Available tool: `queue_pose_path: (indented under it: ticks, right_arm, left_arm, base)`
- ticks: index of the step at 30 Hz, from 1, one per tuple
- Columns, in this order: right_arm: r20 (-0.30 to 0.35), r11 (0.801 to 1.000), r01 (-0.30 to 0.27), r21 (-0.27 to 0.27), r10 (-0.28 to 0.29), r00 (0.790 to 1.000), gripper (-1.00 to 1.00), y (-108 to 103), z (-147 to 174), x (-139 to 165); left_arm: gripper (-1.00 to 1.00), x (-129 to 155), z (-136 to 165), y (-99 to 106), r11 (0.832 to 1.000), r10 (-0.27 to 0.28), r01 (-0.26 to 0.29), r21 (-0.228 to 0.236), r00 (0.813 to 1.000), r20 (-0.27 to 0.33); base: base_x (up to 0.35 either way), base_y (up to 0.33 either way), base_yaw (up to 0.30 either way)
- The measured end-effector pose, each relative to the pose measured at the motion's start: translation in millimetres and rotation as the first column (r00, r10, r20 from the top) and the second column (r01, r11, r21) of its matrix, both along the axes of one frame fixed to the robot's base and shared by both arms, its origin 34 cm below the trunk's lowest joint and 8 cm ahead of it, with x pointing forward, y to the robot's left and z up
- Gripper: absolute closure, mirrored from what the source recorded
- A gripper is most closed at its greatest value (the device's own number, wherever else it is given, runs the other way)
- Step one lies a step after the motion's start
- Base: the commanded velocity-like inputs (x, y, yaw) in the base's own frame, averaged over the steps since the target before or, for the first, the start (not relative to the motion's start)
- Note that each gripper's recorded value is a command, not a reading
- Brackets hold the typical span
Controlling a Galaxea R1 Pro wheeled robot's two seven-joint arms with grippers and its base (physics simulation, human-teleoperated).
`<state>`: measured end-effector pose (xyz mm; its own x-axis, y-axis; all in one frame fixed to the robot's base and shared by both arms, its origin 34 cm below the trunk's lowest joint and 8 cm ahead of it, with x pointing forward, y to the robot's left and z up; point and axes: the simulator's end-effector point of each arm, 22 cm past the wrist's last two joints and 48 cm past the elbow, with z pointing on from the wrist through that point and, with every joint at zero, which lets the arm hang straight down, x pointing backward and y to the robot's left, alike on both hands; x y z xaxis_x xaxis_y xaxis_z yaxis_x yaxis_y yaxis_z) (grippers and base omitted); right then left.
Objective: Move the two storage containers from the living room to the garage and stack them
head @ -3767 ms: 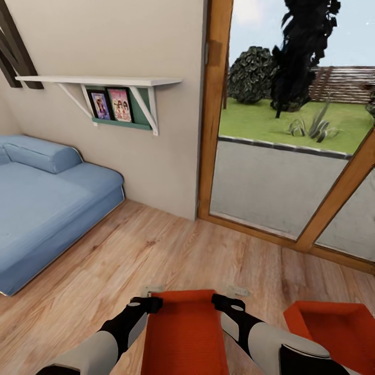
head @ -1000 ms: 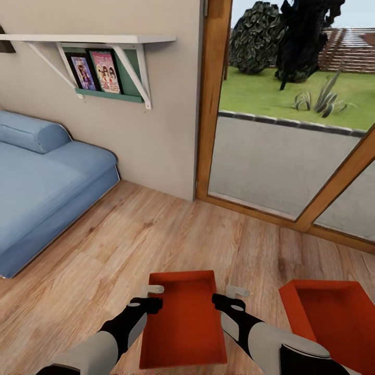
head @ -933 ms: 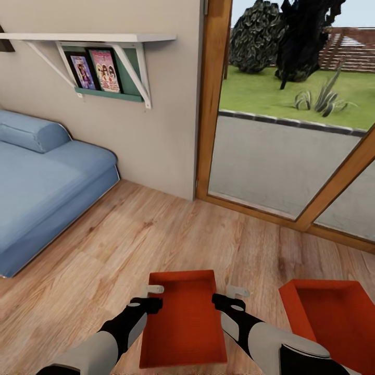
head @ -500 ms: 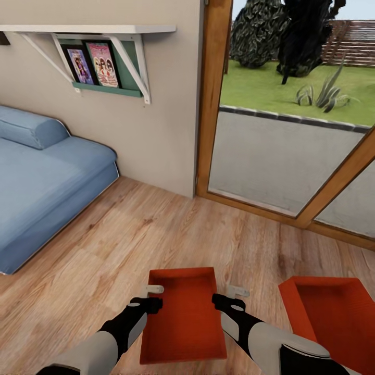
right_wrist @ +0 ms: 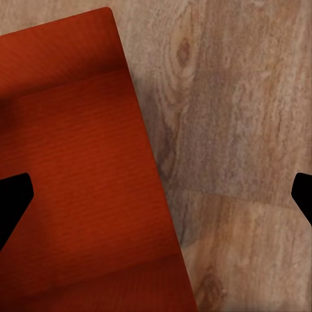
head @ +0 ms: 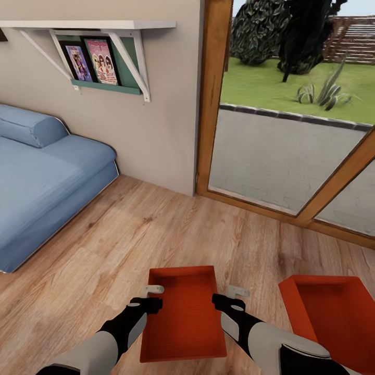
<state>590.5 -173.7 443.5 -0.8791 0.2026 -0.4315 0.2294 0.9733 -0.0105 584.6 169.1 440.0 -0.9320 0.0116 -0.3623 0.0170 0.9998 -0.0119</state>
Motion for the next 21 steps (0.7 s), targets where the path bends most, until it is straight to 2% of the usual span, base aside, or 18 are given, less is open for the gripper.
queue_pose_path:
  ticks: [21]
  right_arm:
    - [0.001, 1.000, -0.001, 0.000, 0.001, 1.000, -1.00, 0.1, 0.1, 0.3]
  left_arm:
    - [-1.00, -0.7, -0.3, -0.1, 1.000, 0.001, -0.001, -0.001, 1.000, -0.002]
  base:
    - [0.000, 0.000, 0.000]
